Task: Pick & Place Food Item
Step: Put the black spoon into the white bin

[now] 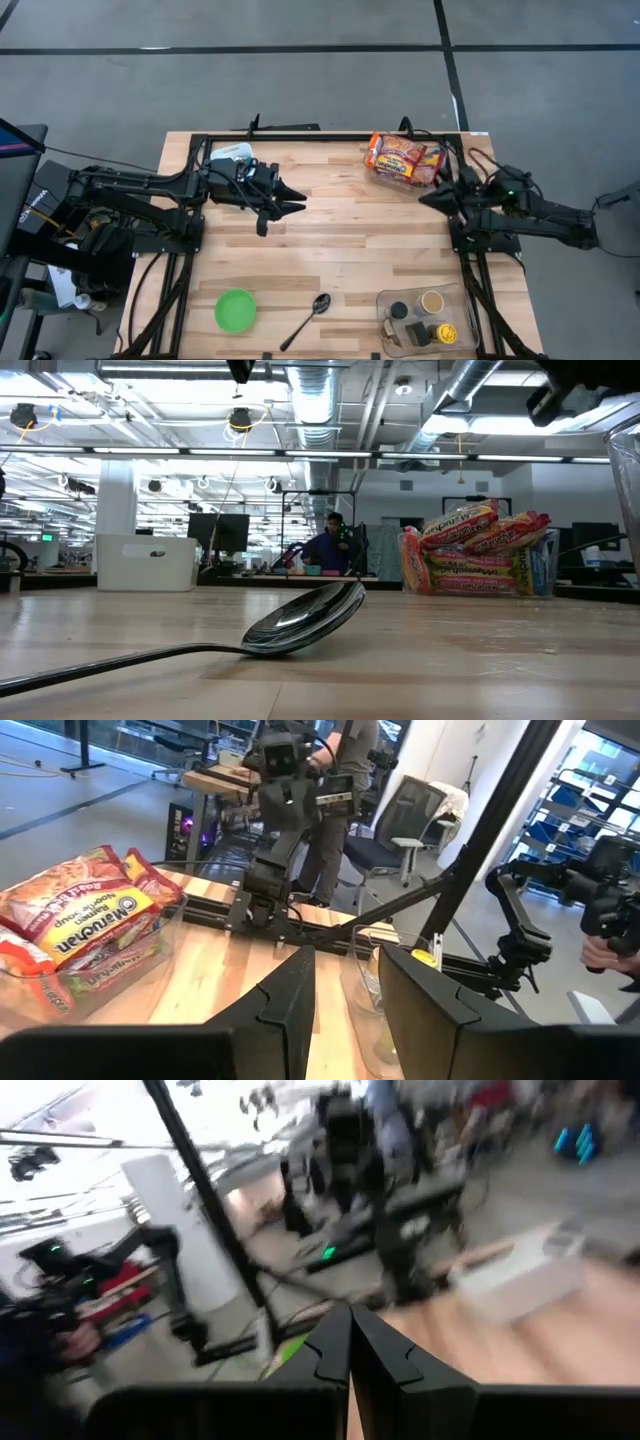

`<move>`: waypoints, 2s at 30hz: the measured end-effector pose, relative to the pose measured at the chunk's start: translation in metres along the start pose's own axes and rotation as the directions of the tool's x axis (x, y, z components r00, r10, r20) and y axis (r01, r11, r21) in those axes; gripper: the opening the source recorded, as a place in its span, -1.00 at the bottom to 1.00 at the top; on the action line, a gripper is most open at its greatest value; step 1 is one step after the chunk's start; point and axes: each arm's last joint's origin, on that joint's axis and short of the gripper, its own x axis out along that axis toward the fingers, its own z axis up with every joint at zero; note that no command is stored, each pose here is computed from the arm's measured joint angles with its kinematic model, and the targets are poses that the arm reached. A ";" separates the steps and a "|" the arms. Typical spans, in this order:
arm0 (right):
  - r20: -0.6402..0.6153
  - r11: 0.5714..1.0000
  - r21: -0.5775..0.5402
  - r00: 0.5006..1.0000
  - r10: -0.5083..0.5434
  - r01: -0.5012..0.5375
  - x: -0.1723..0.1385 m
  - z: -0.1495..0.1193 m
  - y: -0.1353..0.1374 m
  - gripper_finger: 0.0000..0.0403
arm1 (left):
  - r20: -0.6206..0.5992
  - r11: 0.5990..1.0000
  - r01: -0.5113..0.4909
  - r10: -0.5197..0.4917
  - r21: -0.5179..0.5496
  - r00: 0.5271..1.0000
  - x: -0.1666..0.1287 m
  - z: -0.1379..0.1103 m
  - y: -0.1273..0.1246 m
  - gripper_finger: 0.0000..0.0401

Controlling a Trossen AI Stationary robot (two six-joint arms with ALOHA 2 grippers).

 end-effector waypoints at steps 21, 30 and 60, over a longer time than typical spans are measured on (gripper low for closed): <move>0.296 0.861 -0.249 0.881 -0.368 0.443 0.002 -0.028 -0.030 -1.00 | 0.007 1.000 -0.027 0.027 0.003 1.000 0.000 0.000 0.001 -0.46; 0.273 0.857 -0.256 0.884 -0.380 0.447 0.005 -0.039 -0.036 -1.00 | -0.054 0.999 -0.035 0.034 -0.020 0.998 0.004 -0.008 0.001 -0.46; 0.166 0.821 -0.334 0.887 -0.432 0.462 0.005 -0.049 -0.041 -1.00 | -0.161 0.930 0.357 -0.367 -0.086 0.916 -0.009 -0.040 -0.103 -0.46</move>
